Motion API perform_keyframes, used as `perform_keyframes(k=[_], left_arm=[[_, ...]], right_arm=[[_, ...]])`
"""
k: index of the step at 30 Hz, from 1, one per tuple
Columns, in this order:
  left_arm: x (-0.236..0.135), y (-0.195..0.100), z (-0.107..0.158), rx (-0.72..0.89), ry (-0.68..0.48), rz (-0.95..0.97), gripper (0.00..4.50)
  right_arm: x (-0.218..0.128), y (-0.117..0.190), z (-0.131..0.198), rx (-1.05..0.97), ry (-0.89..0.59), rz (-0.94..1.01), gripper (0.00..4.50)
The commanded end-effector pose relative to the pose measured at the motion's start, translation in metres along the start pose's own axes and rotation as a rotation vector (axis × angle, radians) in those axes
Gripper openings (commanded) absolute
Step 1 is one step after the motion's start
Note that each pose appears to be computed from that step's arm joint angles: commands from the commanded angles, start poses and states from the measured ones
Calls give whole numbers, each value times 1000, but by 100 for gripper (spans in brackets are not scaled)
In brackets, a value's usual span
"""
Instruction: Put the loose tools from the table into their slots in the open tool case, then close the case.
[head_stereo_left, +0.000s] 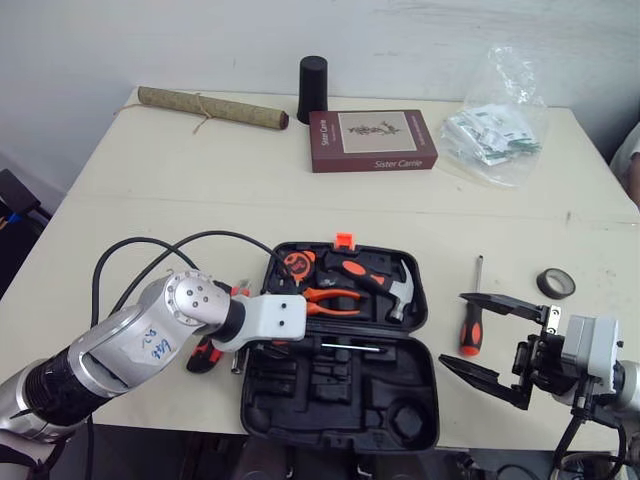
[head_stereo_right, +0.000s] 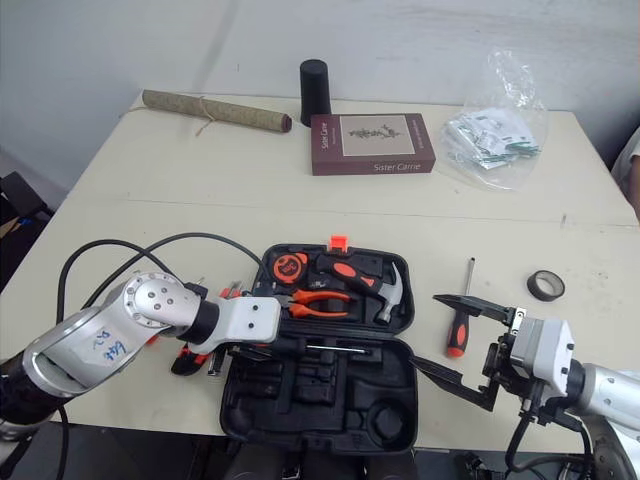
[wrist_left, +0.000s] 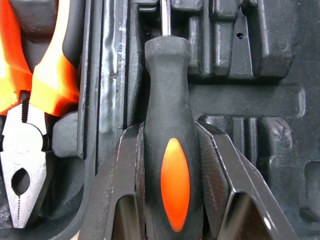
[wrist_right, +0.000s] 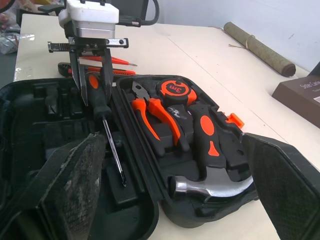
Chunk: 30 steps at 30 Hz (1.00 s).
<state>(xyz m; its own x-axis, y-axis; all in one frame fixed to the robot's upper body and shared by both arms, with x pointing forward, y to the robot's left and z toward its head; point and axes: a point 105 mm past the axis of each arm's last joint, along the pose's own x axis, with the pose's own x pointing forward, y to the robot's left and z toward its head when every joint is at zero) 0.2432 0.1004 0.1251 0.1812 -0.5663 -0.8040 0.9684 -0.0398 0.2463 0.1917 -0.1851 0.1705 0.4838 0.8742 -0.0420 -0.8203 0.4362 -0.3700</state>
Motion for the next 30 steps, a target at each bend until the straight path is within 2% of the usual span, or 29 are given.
perform_keyframes(k=[1, 9, 11, 12, 14, 15, 16, 22, 24, 25, 26, 27, 30], left_arm=[[-2, 6, -2, 25, 35, 34, 80], [3, 6, -7, 80, 62, 36, 80], [1, 8, 3, 70, 11, 51, 182], [0, 8, 7, 66, -7, 50, 206], [-5, 7, 18, 109, -50, 49, 285], [-7, 6, 21, 117, -62, 43, 346], [-11, 4, 24, 129, -71, 35, 363], [-28, 7, 19, 92, -127, 61, 363], [-28, 12, 21, 38, -251, 97, 363], [-27, 13, 20, -3, -312, 117, 311], [-27, 11, 21, -10, -363, 110, 290], [-25, 11, 20, -27, -409, 123, 251], [-16, 8, 14, -77, -479, 148, 128]], right_arm=[[-1, 3, 8, -7, -9, 32, 450], [-3, 7, 8, 20, 22, 82, 450], [-3, 8, 9, 25, 23, 83, 450], [-3, 8, 9, 26, 23, 84, 450], [-3, 8, 10, 31, 23, 84, 450], [-2, 9, 10, 33, 23, 84, 450], [-3, 9, 9, 36, 24, 86, 450], [-6, 8, 2, 55, 28, 90, 450], [-8, 8, -3, 62, 30, 88, 450], [-9, 8, -5, 67, 31, 84, 450], [-11, 9, -7, 70, 32, 82, 450], [-13, 10, -10, 74, 33, 80, 450], [-19, 13, -19, 83, 38, 73, 450]])
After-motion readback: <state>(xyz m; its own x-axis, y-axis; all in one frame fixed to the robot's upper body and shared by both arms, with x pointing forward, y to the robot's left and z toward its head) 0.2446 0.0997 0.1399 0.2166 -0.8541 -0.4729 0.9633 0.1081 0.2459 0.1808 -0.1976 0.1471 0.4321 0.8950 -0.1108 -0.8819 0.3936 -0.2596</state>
